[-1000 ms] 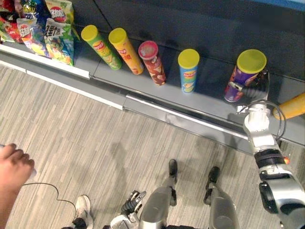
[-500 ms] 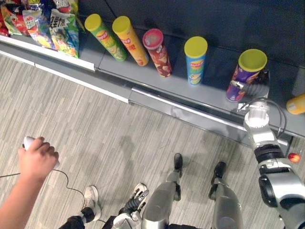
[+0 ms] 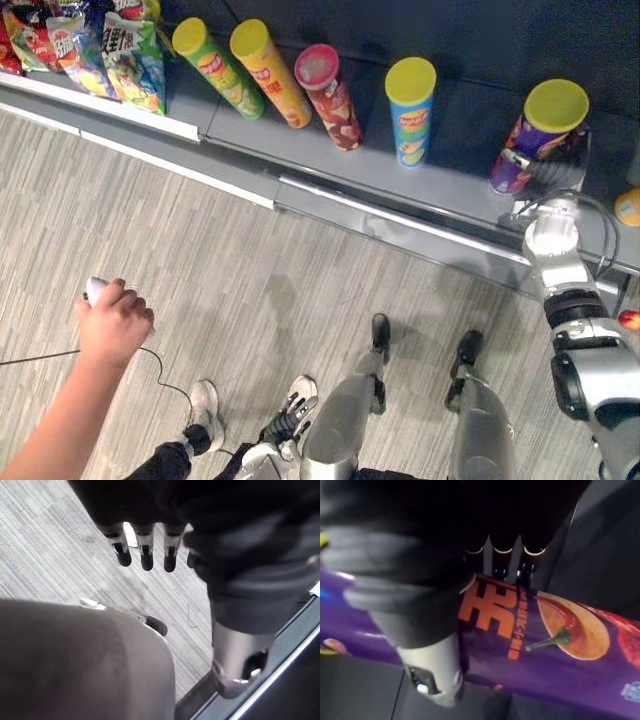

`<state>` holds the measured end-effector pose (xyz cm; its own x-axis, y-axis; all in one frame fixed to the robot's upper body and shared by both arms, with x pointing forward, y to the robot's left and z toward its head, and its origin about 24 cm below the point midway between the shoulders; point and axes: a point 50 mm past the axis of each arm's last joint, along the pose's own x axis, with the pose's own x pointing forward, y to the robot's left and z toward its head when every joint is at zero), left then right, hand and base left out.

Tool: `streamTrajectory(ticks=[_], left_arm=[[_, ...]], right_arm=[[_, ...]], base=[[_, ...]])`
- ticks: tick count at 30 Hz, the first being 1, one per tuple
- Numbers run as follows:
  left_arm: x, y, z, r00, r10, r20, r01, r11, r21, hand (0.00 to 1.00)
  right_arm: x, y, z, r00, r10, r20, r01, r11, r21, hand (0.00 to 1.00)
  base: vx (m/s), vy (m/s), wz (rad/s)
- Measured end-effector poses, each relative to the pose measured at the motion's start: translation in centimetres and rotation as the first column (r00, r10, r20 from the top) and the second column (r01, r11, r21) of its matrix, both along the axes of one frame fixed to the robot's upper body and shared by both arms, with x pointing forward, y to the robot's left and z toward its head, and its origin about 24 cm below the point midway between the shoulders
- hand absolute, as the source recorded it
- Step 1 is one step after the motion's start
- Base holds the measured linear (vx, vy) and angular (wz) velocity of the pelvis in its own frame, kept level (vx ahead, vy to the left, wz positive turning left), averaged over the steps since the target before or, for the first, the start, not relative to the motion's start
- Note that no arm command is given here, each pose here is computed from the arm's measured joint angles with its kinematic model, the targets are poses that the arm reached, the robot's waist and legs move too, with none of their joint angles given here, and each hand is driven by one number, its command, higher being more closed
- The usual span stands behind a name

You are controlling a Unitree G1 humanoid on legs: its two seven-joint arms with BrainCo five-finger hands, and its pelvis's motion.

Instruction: Put the gum and the chips on the shelf.

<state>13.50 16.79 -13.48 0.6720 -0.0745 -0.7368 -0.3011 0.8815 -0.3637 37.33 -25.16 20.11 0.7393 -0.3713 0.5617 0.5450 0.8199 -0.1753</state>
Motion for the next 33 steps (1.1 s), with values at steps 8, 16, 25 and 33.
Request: streamTrajectory(ticks=[8, 16, 25, 33], left_arm=[[0.2, -0.1, 0.1, 1.0, -0.009, 0.004, 0.009, 1.0, -0.001, 0.0], [0.2, -0.1, 0.1, 1.0, -0.009, 0.006, 0.009, 1.0, -0.001, 0.0], [0.4, -0.2, 0.1, 1.0, 0.022, 0.015, -0.022, 1.0, -0.017, 0.0], [0.1, 0.8, 0.2, 0.997, 0.078, 0.019, -0.078, 0.997, -0.008, 0.0]], right_arm=[[-0.1, -0.8, -0.4, 1.0, -0.022, -0.021, 0.022, 1.0, -0.006, 0.0], [-0.1, -0.8, -0.8, 0.999, 0.01, -0.047, -0.01, 1.0, -0.007, 0.0], [-1.5, -0.7, -6.1, 0.987, 0.013, -0.161, -0.007, 0.999, 0.037, 0.0], [-6.0, 1.1, -15.6, 0.922, 0.069, -0.38, -0.002, 0.985, 0.174, 0.0]], base=[[0.05, -0.041, 0.0], [0.06, -0.038, -0.01], [0.04, -0.034, -0.07], [0.04, -0.033, -0.11]])
